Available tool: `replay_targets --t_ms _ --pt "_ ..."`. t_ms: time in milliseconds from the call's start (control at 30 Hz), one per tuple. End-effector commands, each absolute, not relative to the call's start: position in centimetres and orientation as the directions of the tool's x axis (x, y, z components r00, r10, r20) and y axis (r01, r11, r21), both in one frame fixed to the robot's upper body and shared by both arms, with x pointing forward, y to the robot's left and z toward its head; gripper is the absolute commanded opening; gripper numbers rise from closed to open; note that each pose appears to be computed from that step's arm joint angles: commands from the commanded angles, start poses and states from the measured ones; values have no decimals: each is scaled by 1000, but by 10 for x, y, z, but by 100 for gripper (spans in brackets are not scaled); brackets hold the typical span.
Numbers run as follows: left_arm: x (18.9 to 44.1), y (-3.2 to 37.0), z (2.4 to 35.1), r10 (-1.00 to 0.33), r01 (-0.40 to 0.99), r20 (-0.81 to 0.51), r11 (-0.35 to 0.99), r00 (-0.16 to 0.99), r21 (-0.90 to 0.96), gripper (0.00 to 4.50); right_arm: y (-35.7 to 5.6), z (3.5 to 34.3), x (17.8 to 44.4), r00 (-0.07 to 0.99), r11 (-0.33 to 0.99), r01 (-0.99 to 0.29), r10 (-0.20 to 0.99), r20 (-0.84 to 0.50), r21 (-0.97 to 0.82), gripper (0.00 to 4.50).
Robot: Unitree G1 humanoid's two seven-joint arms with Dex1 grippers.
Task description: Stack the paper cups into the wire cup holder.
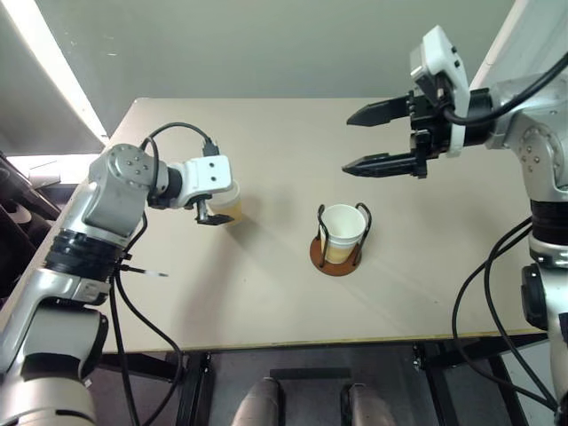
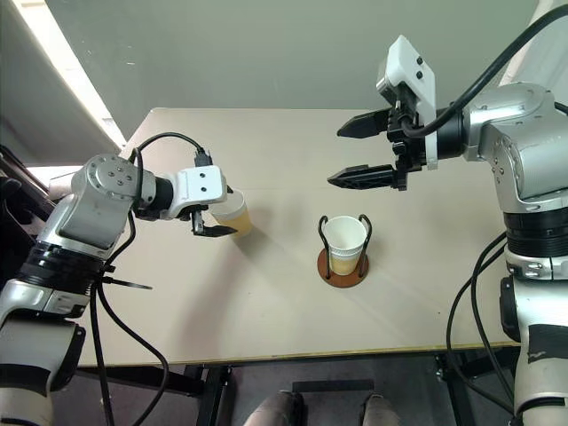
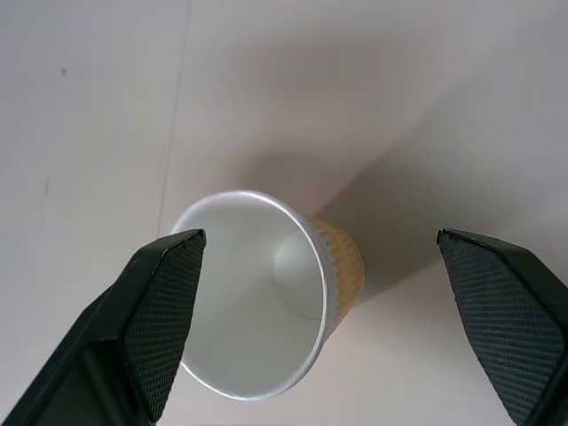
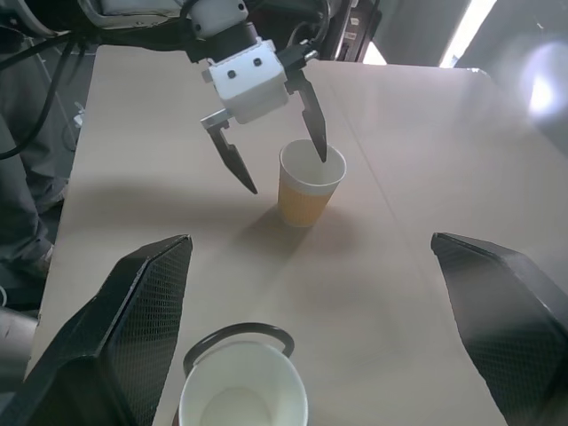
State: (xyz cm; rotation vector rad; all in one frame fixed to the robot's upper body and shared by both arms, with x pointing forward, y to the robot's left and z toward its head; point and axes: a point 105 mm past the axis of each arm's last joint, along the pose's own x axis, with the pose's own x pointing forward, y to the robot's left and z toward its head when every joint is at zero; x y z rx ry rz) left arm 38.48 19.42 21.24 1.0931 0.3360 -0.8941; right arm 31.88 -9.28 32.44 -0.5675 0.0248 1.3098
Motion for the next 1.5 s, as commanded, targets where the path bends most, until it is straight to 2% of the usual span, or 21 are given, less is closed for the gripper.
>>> replay_targets --t_ms 33,300,567,667,1033,1233,1500 --pt "391 193 224 -450 732 -615 145 648 665 450 -93 330 310 271 128 -907 908 -321 -402 448" --pt "406 192 210 -426 741 -637 137 643 657 450 -96 323 300 237 104 -922 914 -330 -373 448" --pt "412 192 200 -424 762 -660 125 621 636 450 -100 323 300 266 134 -915 909 -320 -381 448" --pt "412 192 197 -425 772 -670 121 609 624 396 -100 323 299 270 138 -915 908 -320 -380 450" --pt "407 193 203 -447 794 -687 94 573 601 2 -106 322 301 286 153 -911 903 -320 -382 450" --pt "400 192 209 -477 812 -692 85 542 578 2 -109 320 303 288 157 -911 903 -318 -382 450" --pt "389 161 258 -618 798 -607 55 499 600 2 -120 310 300 291 142 -912 886 -360 -386 450"
